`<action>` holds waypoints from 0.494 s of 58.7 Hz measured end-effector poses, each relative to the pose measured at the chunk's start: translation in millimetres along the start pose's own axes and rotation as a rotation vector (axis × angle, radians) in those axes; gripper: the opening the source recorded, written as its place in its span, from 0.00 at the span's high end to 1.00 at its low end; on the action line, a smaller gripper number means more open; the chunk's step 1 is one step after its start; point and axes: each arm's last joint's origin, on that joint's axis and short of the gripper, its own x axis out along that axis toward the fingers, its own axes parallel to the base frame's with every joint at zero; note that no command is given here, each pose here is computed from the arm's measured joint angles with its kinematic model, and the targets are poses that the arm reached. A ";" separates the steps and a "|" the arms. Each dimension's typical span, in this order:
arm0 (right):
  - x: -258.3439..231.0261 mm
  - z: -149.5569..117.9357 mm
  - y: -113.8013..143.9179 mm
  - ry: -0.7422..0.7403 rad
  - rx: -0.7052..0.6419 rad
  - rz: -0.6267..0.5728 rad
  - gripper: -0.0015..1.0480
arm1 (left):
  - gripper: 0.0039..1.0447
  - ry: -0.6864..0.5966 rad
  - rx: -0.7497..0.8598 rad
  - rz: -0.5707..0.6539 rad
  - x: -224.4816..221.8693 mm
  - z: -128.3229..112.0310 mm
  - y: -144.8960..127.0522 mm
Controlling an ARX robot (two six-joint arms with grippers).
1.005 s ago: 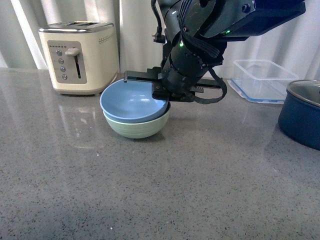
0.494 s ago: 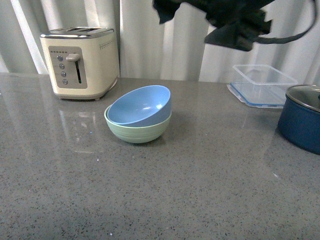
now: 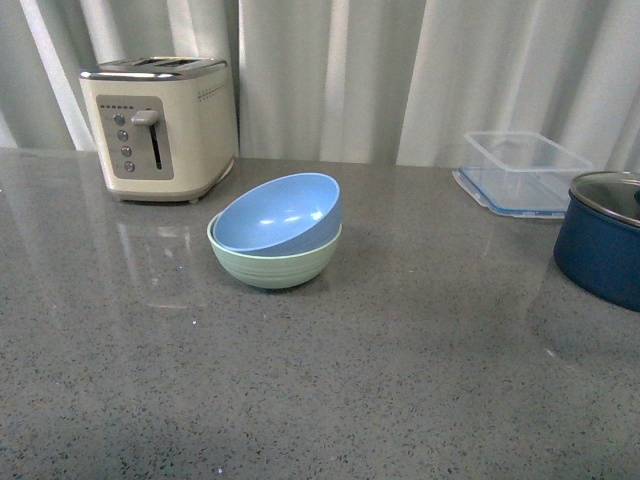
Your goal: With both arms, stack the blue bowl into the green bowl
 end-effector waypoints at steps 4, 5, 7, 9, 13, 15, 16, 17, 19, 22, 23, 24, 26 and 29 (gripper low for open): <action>-10.6 -6.6 -6.4 -0.003 -0.006 -0.003 0.84 | 0.06 0.000 0.000 0.000 0.0 0.0 0.0; -12.0 -7.5 -7.1 -0.003 -0.007 -0.003 0.85 | 0.06 0.000 0.000 0.000 0.0 0.0 0.0; -15.7 -9.7 -9.4 -0.005 -0.008 -0.005 0.90 | 0.06 0.000 0.000 0.000 0.0 0.0 0.0; -19.4 -12.2 -11.5 -0.004 -0.009 -0.005 0.95 | 0.06 0.000 0.000 0.000 0.0 0.0 0.0; -28.0 -18.0 -15.9 -0.003 -0.015 -0.005 0.99 | 0.06 0.000 0.000 0.000 0.0 0.0 0.0; -32.8 -21.3 -18.2 -0.002 -0.014 -0.005 0.99 | 0.06 0.000 0.000 0.000 0.0 0.0 0.0; -35.1 -22.8 -19.3 -0.003 -0.015 -0.005 0.99 | 0.06 0.000 0.000 0.000 0.0 0.0 0.0; -38.4 -24.8 -20.7 -0.003 -0.014 -0.006 0.99 | 0.06 0.000 0.000 0.000 0.0 0.0 0.0; -43.6 -27.7 -23.0 -0.005 -0.014 -0.006 0.99 | 0.06 0.000 0.000 0.000 0.0 0.0 0.0; -48.5 -30.4 -25.0 -0.006 -0.014 -0.006 0.99 | 0.06 0.000 0.000 0.000 0.0 0.0 0.0; -49.5 -31.0 -25.4 -0.005 -0.014 -0.006 0.99 | 0.06 0.000 0.000 0.000 0.0 0.0 0.0; -51.4 -32.1 -26.0 -0.006 -0.014 -0.006 0.99 | 0.06 0.000 0.000 0.000 0.0 0.0 0.0; -55.9 -34.6 -27.7 -0.005 -0.014 -0.006 0.99 | 0.06 0.000 0.000 0.000 0.0 0.0 0.0; -60.0 -37.0 -29.3 -0.004 -0.014 -0.005 0.99 | 0.06 0.000 0.000 0.000 0.0 0.0 0.0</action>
